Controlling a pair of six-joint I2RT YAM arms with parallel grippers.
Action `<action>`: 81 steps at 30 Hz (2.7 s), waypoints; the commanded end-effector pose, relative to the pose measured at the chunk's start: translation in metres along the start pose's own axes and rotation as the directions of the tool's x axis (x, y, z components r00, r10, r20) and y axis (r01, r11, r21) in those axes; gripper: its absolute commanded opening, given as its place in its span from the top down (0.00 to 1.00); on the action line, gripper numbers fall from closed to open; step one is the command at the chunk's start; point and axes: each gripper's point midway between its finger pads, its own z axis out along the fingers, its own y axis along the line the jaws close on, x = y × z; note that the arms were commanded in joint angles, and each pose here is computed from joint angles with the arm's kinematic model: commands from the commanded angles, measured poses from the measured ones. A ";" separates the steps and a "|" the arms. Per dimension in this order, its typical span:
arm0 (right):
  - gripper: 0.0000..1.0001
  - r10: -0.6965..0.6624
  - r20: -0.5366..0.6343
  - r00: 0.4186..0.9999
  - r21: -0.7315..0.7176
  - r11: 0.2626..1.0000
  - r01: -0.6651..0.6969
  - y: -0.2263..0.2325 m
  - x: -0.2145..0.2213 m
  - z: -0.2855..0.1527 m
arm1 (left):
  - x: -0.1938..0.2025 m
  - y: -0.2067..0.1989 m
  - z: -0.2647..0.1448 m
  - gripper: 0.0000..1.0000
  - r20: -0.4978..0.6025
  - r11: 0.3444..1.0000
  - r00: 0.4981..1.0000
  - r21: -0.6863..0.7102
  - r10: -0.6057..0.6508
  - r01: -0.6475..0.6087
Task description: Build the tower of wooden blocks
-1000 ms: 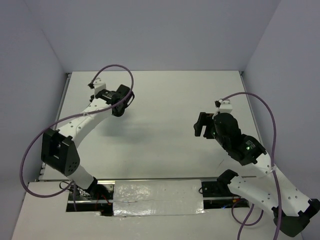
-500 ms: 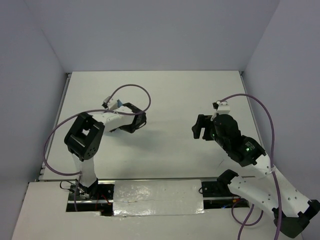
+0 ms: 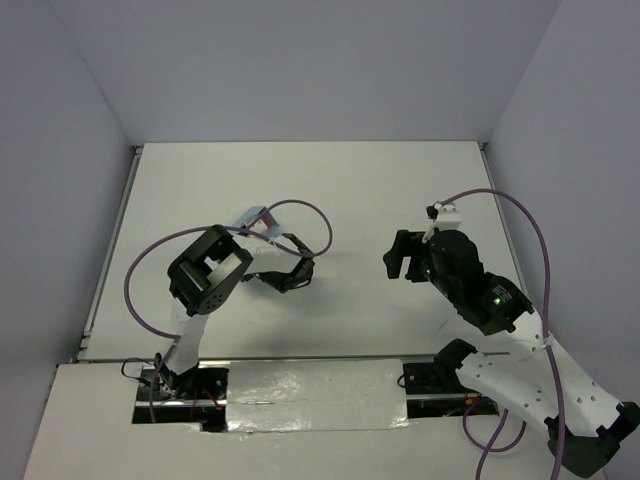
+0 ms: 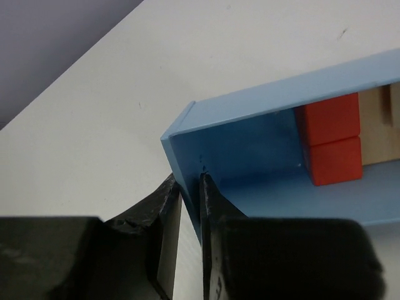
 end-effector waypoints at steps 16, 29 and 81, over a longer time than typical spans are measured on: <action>0.14 -0.003 0.028 1.000 -0.033 0.999 0.004 0.007 -0.010 0.001 | 0.034 -0.007 -0.055 0.02 -0.069 0.995 0.996 0.081 -0.050 0.055; 0.13 -0.010 0.036 0.999 -0.048 0.999 0.012 0.009 -0.012 -0.004 | -0.018 -0.025 -0.135 0.00 -0.056 0.937 0.998 0.350 0.039 -0.017; 0.06 -0.168 0.004 0.986 -0.431 0.889 0.154 0.074 0.012 -0.029 | -0.034 -0.095 -0.011 0.03 -0.055 0.215 0.663 0.963 0.746 -0.163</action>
